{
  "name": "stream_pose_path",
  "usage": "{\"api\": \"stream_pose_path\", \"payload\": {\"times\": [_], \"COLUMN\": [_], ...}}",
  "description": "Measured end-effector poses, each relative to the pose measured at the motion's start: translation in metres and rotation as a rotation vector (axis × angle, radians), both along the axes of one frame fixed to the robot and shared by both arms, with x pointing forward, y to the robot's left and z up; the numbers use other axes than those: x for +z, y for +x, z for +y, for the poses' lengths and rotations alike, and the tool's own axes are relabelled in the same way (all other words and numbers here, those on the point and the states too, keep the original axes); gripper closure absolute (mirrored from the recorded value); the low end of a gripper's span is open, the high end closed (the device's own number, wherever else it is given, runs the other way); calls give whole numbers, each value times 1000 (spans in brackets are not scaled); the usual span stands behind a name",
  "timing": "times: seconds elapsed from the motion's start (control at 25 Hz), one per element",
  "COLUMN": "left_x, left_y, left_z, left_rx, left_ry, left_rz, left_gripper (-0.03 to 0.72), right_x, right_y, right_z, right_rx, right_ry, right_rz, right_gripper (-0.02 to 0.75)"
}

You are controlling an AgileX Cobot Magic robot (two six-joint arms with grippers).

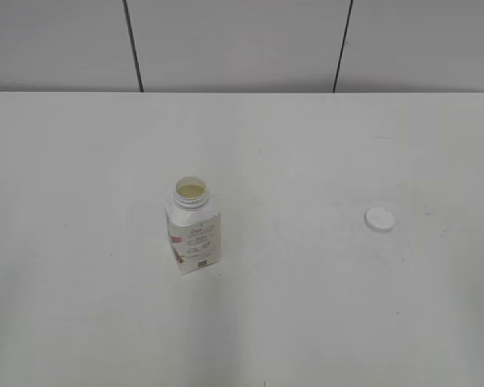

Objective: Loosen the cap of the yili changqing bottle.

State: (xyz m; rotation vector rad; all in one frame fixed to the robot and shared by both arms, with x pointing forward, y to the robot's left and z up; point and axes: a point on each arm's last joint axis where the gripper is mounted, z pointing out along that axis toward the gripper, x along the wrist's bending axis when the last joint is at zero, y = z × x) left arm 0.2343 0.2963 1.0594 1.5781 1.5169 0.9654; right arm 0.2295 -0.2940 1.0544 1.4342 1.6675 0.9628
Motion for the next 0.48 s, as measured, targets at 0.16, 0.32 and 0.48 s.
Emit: {"api": "stream_pose_path", "payload": {"times": [0.16, 0.32, 0.48], "left_x": [0, 0, 0], "left_y": [0, 0, 0], "left_z": [0, 0, 0], "left_rx": [0, -1, -3], "left_ry": [0, -2, -4], "left_rz": [0, 0, 0], "left_gripper": [190, 190, 190], "right_x": [0, 0, 0], "right_y": [0, 0, 0], "right_z": [0, 0, 0], "right_rx": [-1, -1, -1], "right_ry": [2, 2, 2], "right_rz": [0, 0, 0], "right_gripper": [146, 146, 146]}}
